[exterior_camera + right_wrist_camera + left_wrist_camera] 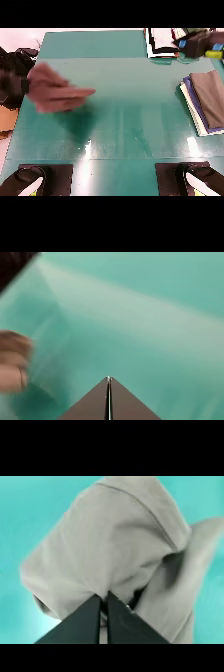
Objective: Fold the shirts.
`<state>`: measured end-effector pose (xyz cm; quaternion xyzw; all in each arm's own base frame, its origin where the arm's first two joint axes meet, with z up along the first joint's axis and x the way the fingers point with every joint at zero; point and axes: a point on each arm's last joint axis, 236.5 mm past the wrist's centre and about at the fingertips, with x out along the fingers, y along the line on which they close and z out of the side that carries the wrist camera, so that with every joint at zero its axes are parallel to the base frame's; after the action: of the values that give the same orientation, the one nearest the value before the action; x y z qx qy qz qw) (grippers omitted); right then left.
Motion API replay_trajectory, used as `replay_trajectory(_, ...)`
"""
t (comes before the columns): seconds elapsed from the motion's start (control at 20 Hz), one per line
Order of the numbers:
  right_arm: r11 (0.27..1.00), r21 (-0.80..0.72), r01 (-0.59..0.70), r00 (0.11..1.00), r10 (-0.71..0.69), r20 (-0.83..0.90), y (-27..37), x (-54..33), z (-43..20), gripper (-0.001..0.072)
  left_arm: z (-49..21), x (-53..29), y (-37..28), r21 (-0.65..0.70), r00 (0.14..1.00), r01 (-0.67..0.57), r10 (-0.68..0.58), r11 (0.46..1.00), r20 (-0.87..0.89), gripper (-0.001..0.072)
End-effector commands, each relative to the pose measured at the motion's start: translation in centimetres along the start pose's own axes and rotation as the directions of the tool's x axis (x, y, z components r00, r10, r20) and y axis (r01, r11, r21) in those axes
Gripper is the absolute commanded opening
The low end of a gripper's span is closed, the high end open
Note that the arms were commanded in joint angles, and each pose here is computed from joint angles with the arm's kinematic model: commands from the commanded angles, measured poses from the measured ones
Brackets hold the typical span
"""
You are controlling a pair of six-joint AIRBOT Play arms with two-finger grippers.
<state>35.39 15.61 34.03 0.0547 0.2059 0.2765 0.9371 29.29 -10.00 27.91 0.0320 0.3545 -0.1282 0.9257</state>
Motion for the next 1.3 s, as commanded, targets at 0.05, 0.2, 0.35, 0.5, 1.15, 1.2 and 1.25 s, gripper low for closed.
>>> replay_trajectory(0.05,0.993,-0.087,0.076,0.987,-0.063,0.145,0.1,-3.6,5.3,0.0020,6.9,1.5,-11.4,0.276,0.971,0.200,-0.228,0.940,0.073,0.0025)
replay_trajectory(0.2,0.984,-0.113,0.140,0.974,-0.117,0.193,-0.8,-5.4,7.1,0.0020,5.6,7.8,-21.7,0.439,0.933,0.341,-0.358,0.831,-0.045,0.0027)
replay_trajectory(0.35,0.980,-0.091,0.180,0.970,-0.161,0.183,-2.5,-6.1,6.9,0.0020,-0.2,12.5,-31.8,0.487,0.836,0.542,-0.501,0.685,-0.224,0.0373)
replay_trajectory(0.5,0.977,-0.059,0.206,0.972,-0.198,0.125,-3.9,-6.3,5.6,0.0020,-1.3,15.7,-31.5,0.486,0.856,0.516,-0.451,0.705,-0.254,0.0601)
replay_trajectory(1.15,0.986,-0.041,0.161,0.985,-0.163,-0.063,-4.7,-2.5,1.5,0.0020,-9.5,32.4,-9.9,-0.312,0.845,0.250,-0.364,0.917,-0.393,0.0603)
replay_trajectory(1.2,0.989,-0.044,0.143,0.986,-0.146,-0.084,-4.3,-1.7,1.0,0.0020,-10.5,33.1,-10.7,-0.342,0.832,0.261,-0.390,0.903,-0.395,0.0620)
replay_trajectory(1.25,0.991,-0.046,0.123,0.986,-0.128,-0.105,-3.9,-0.8,0.6,0.0020,-11.2,33.6,-11.6,-0.370,0.820,0.273,-0.416,0.888,-0.394,0.0631)
